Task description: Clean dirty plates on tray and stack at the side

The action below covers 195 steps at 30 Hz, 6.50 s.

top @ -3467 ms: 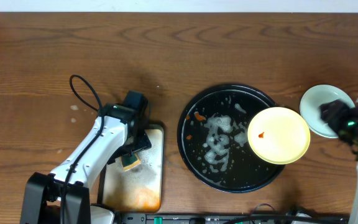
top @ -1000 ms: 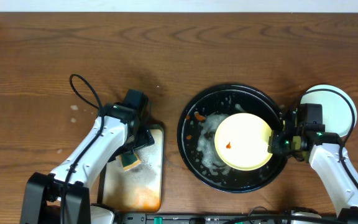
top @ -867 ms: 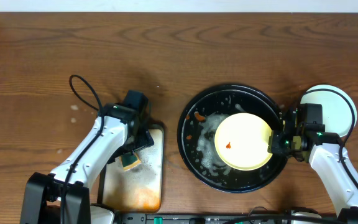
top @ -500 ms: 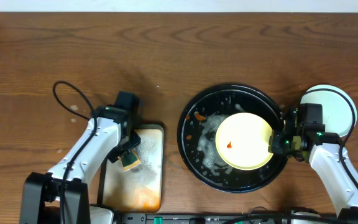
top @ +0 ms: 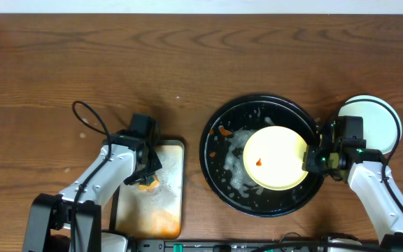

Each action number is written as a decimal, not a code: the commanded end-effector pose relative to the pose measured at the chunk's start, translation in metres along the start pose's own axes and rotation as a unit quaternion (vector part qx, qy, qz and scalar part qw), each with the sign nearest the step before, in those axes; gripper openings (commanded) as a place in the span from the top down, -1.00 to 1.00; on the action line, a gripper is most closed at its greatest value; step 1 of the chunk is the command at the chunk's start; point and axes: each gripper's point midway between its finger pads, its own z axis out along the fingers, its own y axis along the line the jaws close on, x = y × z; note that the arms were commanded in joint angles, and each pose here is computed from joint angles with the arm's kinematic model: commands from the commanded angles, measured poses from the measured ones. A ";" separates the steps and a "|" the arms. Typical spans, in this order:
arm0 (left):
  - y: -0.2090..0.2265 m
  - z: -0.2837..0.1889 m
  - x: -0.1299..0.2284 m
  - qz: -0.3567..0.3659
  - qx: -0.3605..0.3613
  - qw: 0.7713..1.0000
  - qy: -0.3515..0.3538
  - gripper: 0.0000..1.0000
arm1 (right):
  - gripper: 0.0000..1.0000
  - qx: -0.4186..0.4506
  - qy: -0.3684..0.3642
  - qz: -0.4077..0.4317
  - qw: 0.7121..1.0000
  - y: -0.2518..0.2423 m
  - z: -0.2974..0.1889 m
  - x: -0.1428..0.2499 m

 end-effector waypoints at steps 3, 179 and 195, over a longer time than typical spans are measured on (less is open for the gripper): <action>-0.024 -0.017 0.012 0.073 0.063 0.994 0.044 0.85 | 0.98 0.001 -0.010 0.003 1.000 0.001 -0.002 -0.004; 0.003 -0.114 0.011 0.016 -0.039 0.995 -0.091 0.84 | 0.98 0.149 -0.245 -0.173 0.942 0.059 -0.093 -0.061; -0.003 -0.085 0.019 0.015 -0.015 0.997 -0.077 0.68 | 0.98 0.260 -0.376 -0.320 0.830 0.113 -0.154 -0.042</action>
